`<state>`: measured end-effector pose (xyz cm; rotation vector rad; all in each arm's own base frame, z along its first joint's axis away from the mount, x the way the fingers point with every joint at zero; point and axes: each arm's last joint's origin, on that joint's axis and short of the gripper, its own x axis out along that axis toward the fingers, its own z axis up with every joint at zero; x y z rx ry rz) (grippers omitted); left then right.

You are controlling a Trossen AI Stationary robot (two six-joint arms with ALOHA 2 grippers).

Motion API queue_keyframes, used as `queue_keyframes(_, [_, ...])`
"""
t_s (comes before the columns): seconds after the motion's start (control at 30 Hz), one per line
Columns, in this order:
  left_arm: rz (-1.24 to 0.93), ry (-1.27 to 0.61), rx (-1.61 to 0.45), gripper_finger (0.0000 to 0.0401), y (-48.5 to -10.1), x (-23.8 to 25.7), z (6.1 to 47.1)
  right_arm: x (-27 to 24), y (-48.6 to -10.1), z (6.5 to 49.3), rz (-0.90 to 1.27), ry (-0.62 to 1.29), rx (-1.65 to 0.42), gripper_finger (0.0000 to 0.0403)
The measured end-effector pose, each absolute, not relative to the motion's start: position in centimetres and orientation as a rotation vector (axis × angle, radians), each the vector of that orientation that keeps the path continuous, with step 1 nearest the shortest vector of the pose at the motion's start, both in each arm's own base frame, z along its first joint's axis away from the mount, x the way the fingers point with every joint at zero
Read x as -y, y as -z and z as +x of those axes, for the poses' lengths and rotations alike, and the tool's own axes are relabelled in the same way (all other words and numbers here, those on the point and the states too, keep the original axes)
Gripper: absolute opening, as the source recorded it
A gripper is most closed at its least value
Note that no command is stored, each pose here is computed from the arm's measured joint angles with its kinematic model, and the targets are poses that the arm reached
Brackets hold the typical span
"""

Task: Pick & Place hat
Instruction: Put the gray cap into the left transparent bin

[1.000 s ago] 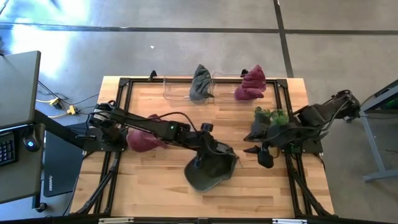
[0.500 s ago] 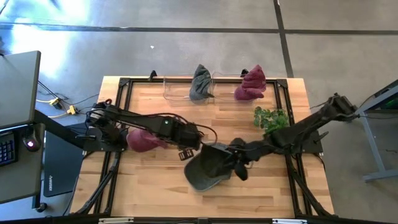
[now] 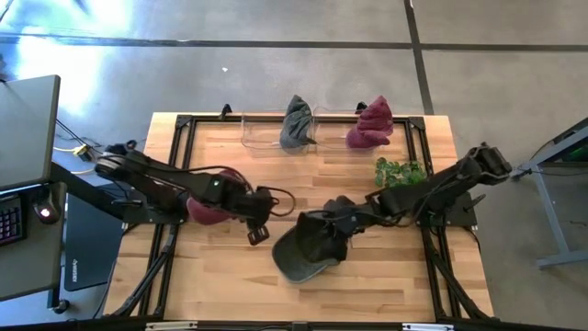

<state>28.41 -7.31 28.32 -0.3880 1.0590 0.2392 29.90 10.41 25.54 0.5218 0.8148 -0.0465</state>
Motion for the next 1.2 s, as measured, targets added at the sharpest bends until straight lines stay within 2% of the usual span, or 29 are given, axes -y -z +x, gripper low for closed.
queue_keyframes(0.1, [-0.473, -0.203, -0.942, 0.0094, -26.6, 7.2, 28.3, -10.5, -24.1, 30.9, 0.595, 0.07, -0.86, 0.0029])
queue_keyframes(0.2, [-0.492, -0.181, -0.833, 0.0094, -25.3, 7.2, 29.0, -10.6, -21.8, 31.6, 0.677, 0.207, -0.907, 0.0007])
queue_keyframes(0.3, [-0.501, -0.154, -0.714, 0.0094, -24.9, 7.3, 29.9, -10.7, -19.7, 32.2, 0.745, 0.346, -0.919, 0.0006])
queue_keyframes(0.43, [-0.432, -0.22, -0.695, 0.0095, -22.2, 6.5, 31.8, -10.7, -16.9, 32.0, 0.805, 0.531, -1.016, 0.0002])
queue_keyframes(0.5, [-0.373, -0.182, -0.662, 0.0099, -21.7, 5.9, 32.9, -10.8, -16.9, 31.8, 0.848, 0.579, -1.005, 0.0004])
queue_keyframes(0.63, [-0.323, -0.065, -0.612, 0.0126, -21.4, 5.1, 34.2, -11.4, -17.4, 31.6, 0.898, 0.591, -0.979, 0.0002])
queue_keyframes(0.9, [-0.168, -0.032, -0.61, 0.0202, -19.8, 4.4, 35.5, -13.3, -18.6, 31.5, 0.879, 0.54, -0.944, 0.0002])
queue_keyframes(1.0, [-0.128, -0.029, -0.673, 0.0208, -17.9, 4.5, 35.6, -13.7, -18.7, 31.4, 0.855, 0.518, -0.93, 0.0001])
queue_keyframes(1.1, [-0.136, -0.014, -0.602, 0.0209, -17.9, 4.6, 36.6, -14.0, -18.7, 31.4, 0.806, 0.478, -0.936, 0.0002])
queue_keyframes(1.2, [-0.133, -0.032, -0.625, 0.0209, -16.3, 4.6, 37.0, -14.0, -18.7, 31.3, 0.754, 0.451, -0.952, 0.0001])
